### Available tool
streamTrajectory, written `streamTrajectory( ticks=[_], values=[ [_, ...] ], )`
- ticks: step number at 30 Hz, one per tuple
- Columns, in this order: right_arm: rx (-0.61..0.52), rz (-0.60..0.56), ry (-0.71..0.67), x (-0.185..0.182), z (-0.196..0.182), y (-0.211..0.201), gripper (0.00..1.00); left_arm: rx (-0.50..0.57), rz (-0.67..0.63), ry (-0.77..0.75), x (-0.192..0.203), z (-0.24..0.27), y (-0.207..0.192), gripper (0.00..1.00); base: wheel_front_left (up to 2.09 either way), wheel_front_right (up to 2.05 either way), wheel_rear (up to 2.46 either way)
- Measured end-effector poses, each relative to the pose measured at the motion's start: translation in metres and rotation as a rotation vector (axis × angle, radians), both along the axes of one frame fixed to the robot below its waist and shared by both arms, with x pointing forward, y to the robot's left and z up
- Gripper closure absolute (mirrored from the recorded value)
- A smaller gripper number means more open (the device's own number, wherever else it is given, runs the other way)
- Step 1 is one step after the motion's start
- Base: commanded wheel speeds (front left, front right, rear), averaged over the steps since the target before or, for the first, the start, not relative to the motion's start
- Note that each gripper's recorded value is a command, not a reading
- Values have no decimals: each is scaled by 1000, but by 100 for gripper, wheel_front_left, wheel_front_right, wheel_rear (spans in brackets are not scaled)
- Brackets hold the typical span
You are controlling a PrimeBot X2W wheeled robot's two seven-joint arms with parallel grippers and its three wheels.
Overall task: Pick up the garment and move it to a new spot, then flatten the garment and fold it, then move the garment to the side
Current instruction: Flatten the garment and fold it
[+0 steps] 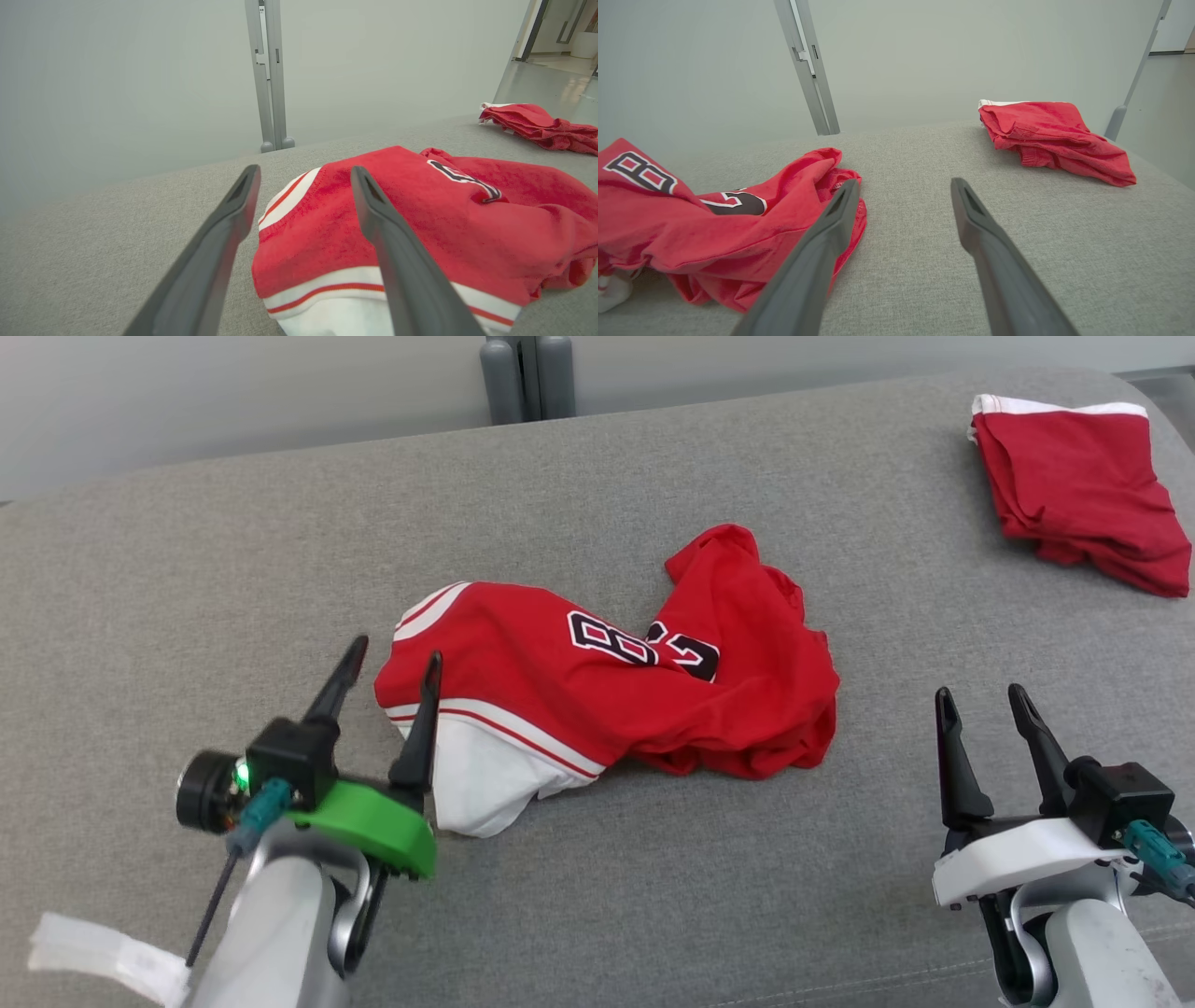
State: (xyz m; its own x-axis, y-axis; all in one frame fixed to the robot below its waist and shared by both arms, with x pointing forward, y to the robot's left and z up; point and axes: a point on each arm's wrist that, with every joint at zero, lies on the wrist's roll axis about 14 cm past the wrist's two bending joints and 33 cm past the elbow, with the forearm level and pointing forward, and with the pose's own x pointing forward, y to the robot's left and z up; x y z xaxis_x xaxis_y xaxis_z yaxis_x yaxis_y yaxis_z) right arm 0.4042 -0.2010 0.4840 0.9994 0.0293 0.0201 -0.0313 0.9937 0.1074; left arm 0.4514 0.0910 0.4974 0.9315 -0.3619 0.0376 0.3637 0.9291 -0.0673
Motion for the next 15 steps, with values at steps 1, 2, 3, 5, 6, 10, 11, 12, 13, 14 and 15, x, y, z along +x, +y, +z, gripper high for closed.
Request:
streamTrajectory(
  ticks=[1,2,3,5,6,10,11,12,13,14,15],
  values=[
    [2,3,1,-1,0,1,0,3,6,20,-9,-7,3,0,0,0,0],
    [4,6,1,-2,0,3,0,8,11,39,-17,-15,5,0,0,0,0],
    [5,9,-2,-2,1,4,0,6,17,50,-22,-19,6,0,0,0,0],
    [7,15,-8,-2,3,6,0,5,26,78,-33,-28,9,0,0,0,0],
    [8,16,-10,-2,3,7,0,8,27,91,-38,-32,9,0,0,0,0],
    [8,16,-5,-4,2,6,0,12,20,169,-56,-58,6,0,0,0,0],
    [7,15,-4,-4,2,5,0,13,16,185,-58,-62,4,0,0,0,0],
    [6,14,-3,-4,1,5,0,15,11,203,-60,-68,2,0,0,0,0],
    [4,12,-2,-4,1,4,0,17,6,218,-62,-73,0,0,0,0,0],
    [2,10,0,-5,0,3,0,17,2,235,-63,-77,-2,0,0,0,0],
    [0,10,2,-5,0,2,0,20,-7,255,-66,-83,-5,0,0,0,0]
  ],
)
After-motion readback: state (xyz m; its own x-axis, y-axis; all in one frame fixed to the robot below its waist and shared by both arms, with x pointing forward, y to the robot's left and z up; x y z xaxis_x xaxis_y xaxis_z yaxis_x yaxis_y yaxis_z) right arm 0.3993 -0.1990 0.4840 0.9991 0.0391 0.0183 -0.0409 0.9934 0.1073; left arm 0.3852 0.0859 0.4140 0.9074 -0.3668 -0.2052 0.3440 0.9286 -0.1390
